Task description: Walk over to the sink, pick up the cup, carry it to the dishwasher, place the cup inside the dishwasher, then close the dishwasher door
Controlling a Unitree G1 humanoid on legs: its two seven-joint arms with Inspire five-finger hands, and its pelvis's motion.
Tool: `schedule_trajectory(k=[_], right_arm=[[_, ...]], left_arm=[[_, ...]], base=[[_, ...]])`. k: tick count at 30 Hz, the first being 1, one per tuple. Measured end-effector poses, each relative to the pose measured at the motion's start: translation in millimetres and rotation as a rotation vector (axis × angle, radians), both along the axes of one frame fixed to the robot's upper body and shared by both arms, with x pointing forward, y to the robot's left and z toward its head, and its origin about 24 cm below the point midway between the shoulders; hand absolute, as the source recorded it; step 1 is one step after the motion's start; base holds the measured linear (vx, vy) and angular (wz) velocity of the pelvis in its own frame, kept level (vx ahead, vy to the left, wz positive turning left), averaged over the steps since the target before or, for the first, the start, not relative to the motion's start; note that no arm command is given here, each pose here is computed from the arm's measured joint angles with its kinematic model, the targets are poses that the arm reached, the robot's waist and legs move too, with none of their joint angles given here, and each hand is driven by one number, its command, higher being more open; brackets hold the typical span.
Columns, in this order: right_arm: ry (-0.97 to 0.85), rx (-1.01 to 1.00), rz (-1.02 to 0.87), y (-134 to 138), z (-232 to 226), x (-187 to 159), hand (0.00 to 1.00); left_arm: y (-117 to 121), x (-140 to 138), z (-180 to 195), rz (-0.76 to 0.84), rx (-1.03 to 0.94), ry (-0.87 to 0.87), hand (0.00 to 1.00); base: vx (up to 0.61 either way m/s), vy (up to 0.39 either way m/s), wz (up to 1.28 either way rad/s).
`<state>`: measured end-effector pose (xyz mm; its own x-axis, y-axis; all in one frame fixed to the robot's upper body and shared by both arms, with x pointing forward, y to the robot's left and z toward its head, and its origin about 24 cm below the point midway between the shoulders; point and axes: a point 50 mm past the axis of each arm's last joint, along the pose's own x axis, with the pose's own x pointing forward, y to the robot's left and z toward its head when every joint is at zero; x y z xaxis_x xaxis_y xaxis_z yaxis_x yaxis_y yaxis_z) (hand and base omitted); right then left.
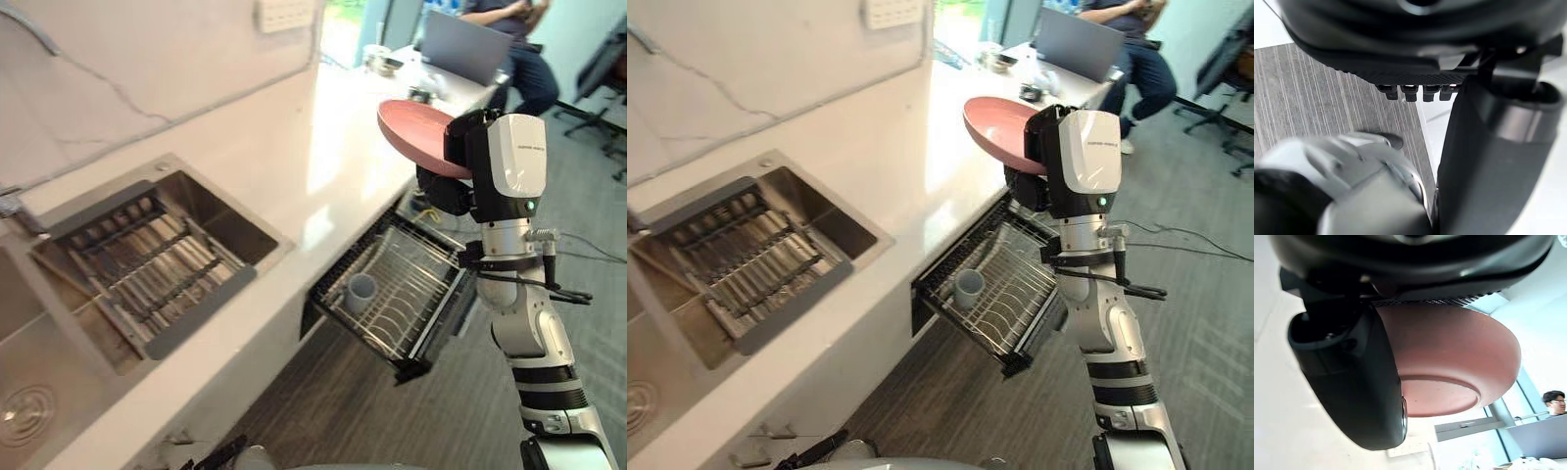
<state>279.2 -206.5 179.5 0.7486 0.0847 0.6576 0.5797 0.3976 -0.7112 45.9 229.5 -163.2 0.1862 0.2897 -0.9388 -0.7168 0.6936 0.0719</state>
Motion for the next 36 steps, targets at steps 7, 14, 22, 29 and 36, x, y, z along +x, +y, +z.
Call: schedule_trajectory(k=[7, 14, 22, 29, 36], right_arm=[[0.236, 0.152, -0.243, -47, -66, -47, 0.0], [0.421, 0.228, -0.285, -47, -110, -53, 0.0], [0.601, 0.231, -0.265, -38, -151, -51, 0.0], [0.687, 0.218, -0.284, -32, -162, -20, 0.0], [0.661, 0.166, -0.328, -37, -134, 32, 0.0]], left_arm=[[-13, -23, -4, 0.056, -0.001, 0.02, 1.0], [-9, -19, -3, -0.073, 0.019, 0.011, 1.0], [-10, -26, -5, -0.031, -0.072, 0.017, 1.0], [-15, -14, -6, -0.016, -0.114, -0.021, 1.0], [-23, 12, -4, -0.014, -0.174, -0.099, 1.0]], base=[[-0.06, -0.194, 0.06], [-0.01, 0.006, 0.04], [-0.01, 0.022, 0.05], [-0.06, 0.013, 0.09], [-0.04, 0.03, 0.04]])
